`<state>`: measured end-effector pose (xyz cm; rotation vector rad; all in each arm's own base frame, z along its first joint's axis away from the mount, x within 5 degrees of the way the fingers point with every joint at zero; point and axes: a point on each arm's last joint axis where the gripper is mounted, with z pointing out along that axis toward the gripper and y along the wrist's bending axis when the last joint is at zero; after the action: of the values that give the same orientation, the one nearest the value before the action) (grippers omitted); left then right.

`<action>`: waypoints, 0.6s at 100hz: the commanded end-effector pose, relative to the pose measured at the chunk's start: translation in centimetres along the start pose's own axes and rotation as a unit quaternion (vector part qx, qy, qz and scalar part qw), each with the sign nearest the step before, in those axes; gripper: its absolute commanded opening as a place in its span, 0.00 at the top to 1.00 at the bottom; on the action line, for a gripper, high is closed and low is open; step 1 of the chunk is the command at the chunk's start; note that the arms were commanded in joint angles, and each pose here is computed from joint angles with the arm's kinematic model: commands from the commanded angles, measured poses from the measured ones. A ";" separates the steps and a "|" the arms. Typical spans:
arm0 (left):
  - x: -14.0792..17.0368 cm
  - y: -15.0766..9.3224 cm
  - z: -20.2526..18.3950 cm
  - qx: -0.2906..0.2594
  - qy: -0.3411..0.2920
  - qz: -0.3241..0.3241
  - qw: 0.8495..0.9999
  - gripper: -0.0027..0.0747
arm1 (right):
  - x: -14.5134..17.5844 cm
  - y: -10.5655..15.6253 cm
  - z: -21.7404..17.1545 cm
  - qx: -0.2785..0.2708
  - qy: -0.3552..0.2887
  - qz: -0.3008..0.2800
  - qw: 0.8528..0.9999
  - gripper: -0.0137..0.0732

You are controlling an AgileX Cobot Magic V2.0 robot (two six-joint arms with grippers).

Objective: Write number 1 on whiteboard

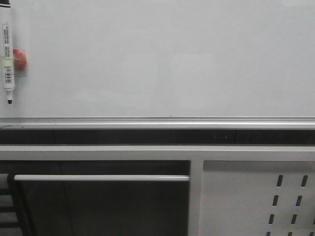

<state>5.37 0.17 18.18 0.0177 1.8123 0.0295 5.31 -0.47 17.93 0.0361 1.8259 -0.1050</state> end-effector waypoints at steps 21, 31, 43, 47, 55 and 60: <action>0.0 0.0 0.0 0.001 -0.036 -0.003 0.999 0.99 | 0.6 0.0 0.2 0.006 -0.007 -0.007 1.000 0.92; 0.0 0.0 0.0 -0.005 -0.037 0.024 0.999 0.99 | 0.6 0.0 0.2 0.006 -0.007 -0.007 1.000 0.92; -0.1 0.4 0.0 -0.030 -0.039 0.108 0.993 0.99 | 0.6 -0.1 0.2 0.008 -0.007 -0.013 1.000 0.92; -0.1 0.5 0.0 -0.037 -0.039 0.129 0.990 0.99 | 0.6 -0.1 0.2 0.008 -0.007 -0.013 1.000 0.92; -0.2 0.6 0.0 -0.043 -0.039 0.149 0.987 0.99 | 0.6 -0.1 0.2 0.008 -0.007 -0.013 1.000 0.92; -0.2 0.7 0.0 -0.044 -0.039 0.155 0.986 0.99 | 0.6 -0.1 0.2 0.008 -0.007 -0.013 1.000 0.92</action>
<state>5.37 0.93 18.36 0.1960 1.7913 0.2943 5.31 -0.48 17.93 0.0336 1.8260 -0.1089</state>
